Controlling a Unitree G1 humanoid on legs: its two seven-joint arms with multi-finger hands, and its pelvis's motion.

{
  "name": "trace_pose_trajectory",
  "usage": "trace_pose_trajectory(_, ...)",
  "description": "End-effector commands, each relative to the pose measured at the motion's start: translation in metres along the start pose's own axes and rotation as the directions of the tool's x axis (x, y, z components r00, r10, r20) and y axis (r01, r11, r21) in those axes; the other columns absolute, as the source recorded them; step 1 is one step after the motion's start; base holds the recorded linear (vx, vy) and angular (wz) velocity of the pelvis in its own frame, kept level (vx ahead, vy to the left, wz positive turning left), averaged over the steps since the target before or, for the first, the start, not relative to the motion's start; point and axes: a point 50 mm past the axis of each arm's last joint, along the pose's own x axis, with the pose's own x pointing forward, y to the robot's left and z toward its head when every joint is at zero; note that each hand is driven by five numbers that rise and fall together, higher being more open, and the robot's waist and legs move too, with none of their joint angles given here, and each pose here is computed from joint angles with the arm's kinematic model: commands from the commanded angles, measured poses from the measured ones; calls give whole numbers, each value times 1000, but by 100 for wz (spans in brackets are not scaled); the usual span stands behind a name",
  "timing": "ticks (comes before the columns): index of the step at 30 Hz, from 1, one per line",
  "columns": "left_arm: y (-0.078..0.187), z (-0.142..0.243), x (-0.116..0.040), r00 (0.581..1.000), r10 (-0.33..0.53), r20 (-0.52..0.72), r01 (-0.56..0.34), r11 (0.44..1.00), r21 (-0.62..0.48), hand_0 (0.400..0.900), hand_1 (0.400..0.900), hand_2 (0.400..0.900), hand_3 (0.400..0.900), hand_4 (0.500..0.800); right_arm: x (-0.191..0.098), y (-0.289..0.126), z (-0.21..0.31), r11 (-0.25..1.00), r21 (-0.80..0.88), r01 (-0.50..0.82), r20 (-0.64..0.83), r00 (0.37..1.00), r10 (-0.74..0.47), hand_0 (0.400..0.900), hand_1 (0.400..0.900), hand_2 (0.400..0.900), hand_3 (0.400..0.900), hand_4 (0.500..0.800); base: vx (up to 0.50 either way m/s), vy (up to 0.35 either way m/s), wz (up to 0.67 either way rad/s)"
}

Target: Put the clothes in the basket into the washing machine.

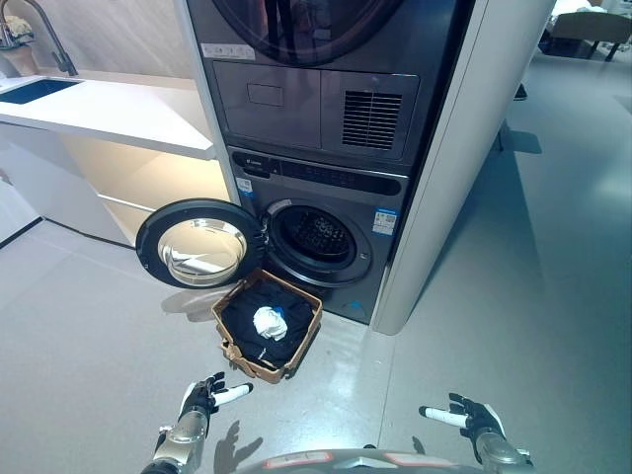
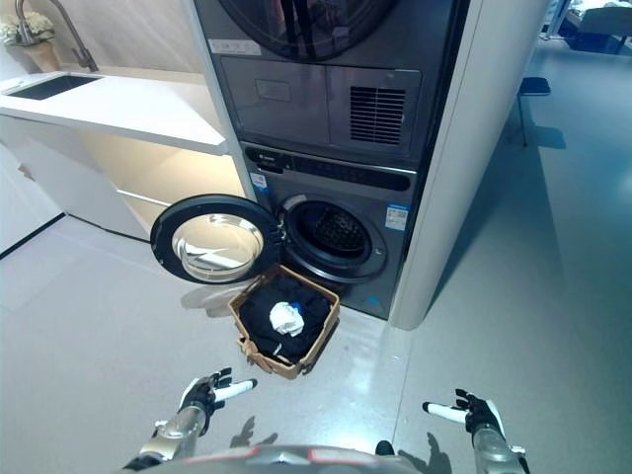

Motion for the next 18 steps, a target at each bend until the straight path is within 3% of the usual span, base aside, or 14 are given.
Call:
trace_pose_trajectory(1, 30, 33, 6, 989, 83, 124, -89, 995, 37, 900, 900, 900, 900, 800, 4, 2, 25, 1000, -10, 13, 103, 995, -12, 900, 900, 900, 900, 800, 0, 0, 0)
trace_pose_trajectory(18, 30, 33, 6, 988, 91, 122, -94, 995, 22, 900, 900, 900, 900, 800, 4, 3, 22, 1000, -3, 10, 86, 996, -9, 900, 900, 900, 900, 800, 2, 8, -1)
